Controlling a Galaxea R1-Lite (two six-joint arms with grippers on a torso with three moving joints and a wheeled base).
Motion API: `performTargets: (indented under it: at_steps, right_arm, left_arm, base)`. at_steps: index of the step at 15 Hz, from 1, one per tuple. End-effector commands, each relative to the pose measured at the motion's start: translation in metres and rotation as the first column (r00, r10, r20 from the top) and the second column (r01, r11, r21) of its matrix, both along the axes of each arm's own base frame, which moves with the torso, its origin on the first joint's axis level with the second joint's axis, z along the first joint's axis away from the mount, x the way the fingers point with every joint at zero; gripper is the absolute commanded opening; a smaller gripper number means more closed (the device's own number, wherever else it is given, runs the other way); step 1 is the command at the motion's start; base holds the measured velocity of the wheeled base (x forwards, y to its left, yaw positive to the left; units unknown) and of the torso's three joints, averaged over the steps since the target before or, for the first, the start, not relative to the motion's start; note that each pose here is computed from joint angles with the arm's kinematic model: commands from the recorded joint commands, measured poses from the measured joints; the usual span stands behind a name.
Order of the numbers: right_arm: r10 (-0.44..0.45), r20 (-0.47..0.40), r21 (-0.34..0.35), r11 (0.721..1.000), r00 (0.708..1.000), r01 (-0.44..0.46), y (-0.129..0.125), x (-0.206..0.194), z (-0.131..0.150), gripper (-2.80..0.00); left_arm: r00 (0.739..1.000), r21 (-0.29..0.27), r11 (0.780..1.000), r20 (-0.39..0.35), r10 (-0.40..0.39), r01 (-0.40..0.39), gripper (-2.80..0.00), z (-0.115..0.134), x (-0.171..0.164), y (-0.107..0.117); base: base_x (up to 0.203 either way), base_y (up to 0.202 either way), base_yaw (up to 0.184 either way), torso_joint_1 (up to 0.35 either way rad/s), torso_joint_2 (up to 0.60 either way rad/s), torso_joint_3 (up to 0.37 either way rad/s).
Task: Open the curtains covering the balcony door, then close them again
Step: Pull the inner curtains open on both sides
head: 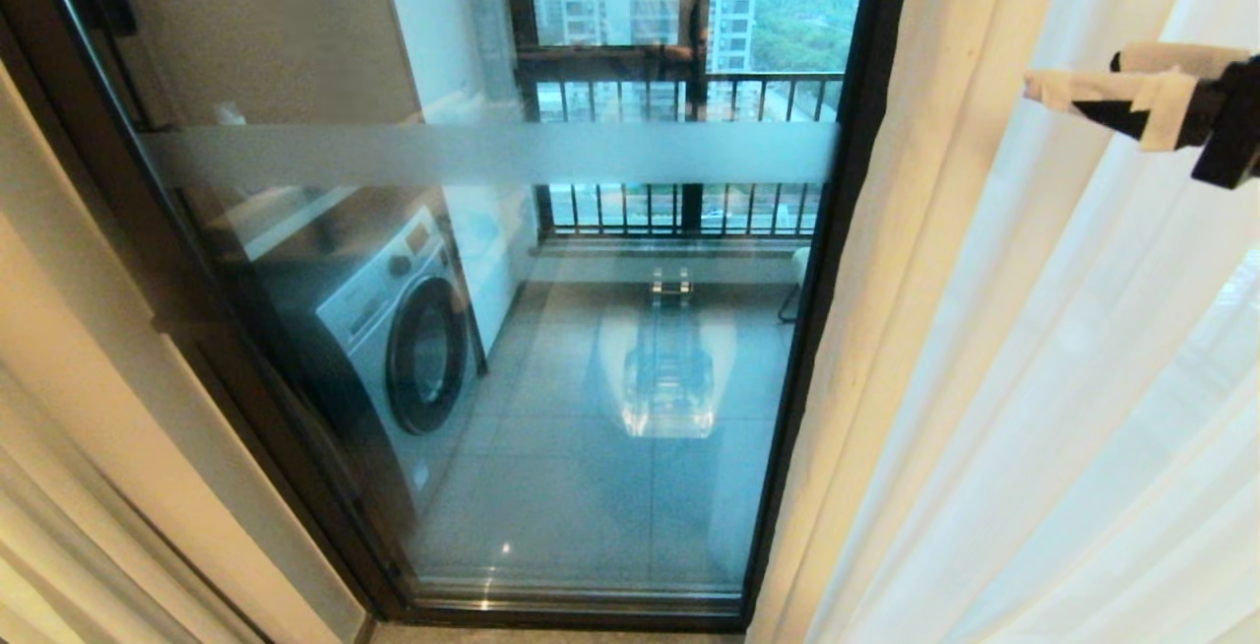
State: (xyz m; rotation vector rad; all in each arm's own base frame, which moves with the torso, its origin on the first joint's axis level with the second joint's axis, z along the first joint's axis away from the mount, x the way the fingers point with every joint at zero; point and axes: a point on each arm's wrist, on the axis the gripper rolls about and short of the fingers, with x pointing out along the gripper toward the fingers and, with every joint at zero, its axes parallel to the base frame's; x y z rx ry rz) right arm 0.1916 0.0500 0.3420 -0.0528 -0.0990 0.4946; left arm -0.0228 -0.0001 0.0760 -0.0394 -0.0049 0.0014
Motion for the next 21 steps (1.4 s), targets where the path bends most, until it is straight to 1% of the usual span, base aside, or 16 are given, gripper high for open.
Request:
performTargets:
  at_steps: [1, 3, 5, 6, 8, 12, 13, 15, 16, 18, 21]
  right_arm:
    - [0.013, -0.017, 0.032, 0.999, 1.0, -0.012, 0.004, 0.014, 0.004, 0.0]
    - [0.039, -0.03, 0.085, 0.996, 0.999, -0.037, 0.011, 0.023, 0.01, 0.0]
    - [0.083, -0.044, 0.12, 0.99, 0.996, -0.077, 0.018, 0.034, 0.013, 0.0]
    - [0.101, -0.045, 0.127, 0.987, 0.994, -0.094, 0.019, 0.036, 0.014, 0.0]
    - [0.121, -0.061, 0.128, 0.985, 0.991, -0.112, 0.024, 0.052, 0.012, 0.0]
    - [0.112, -0.037, 0.128, 0.986, 0.993, -0.107, 0.032, 0.082, 0.019, 0.0]
    - [0.094, -0.03, 0.128, 0.988, 0.995, -0.089, 0.033, 0.089, 0.021, 0.0]
    - [0.009, -0.024, 0.135, 0.991, 1.0, -0.006, 0.036, 0.105, 0.022, 0.0]
    - [-0.02, -0.017, 0.14, 0.99, 1.0, 0.022, 0.037, 0.11, 0.023, 0.0]
    - [-0.056, 0.011, 0.145, 0.988, 0.998, 0.054, 0.037, 0.117, 0.03, 0.0]
    - [-0.158, 0.069, 0.056, 0.986, 0.985, 0.155, 0.037, 0.123, 0.031, 0.0]
  left_arm:
    - [1.0, -0.001, 1.0, 0.001, 0.0, 0.0, -2.8, 0.0, 0.0, 0.0]
    - [1.0, -0.001, 1.0, 0.001, 0.001, -0.001, -2.8, 0.0, 0.0, 0.0]
    - [1.0, -0.001, 1.0, 0.001, 0.0, 0.0, -2.8, 0.0, 0.0, 0.0]
    - [1.0, -0.001, 1.0, 0.001, 0.0, 0.0, -2.8, 0.0, 0.0, 0.0]
    - [1.0, -0.001, 1.0, 0.001, 0.001, -0.001, -2.8, 0.0, 0.0, 0.0]
    - [1.0, -0.001, 1.0, 0.001, 0.0, 0.0, -2.8, 0.0, 0.0, 0.0]
    - [1.0, -0.001, 1.0, 0.001, 0.0, 0.0, -2.8, 0.0, 0.0, 0.0]
    - [1.0, -0.001, 1.0, 0.001, 0.002, -0.002, -2.8, 0.0, 0.0, 0.0]
    - [1.0, -0.001, 1.0, 0.001, 0.0, 0.0, -2.8, 0.0, 0.0, 0.0]
    - [1.0, -0.001, 1.0, 0.001, 0.002, -0.002, -2.8, 0.0, 0.0, 0.0]
    - [1.0, -0.001, 1.0, 0.001, 0.002, -0.002, -2.8, 0.0, 0.0, 0.0]
  base:
    - [0.0, 0.0, 0.0, 0.0, 0.0, 0.0]
    - [0.0, 0.0, 0.0, 0.0, 0.0, 0.0]
    - [0.0, 0.0, 0.0, 0.0, 0.0, 0.0]
    - [0.0, 0.0, 0.0, 0.0, 0.0, 0.0]
    - [0.0, 0.0, 0.0, 0.0, 0.0, 0.0]
    - [0.0, 0.0, 0.0, 0.0, 0.0, 0.0]
    - [0.0, 0.0, 0.0, 0.0, 0.0, 0.0]
    - [0.0, 0.0, 0.0, 0.0, 0.0, 0.0]
    - [0.0, 0.0, 0.0, 0.0, 0.0, 0.0]
    - [0.0, 0.0, 0.0, 0.0, 0.0, 0.0]
    - [0.0, 0.0, 0.0, 0.0, 0.0, 0.0]
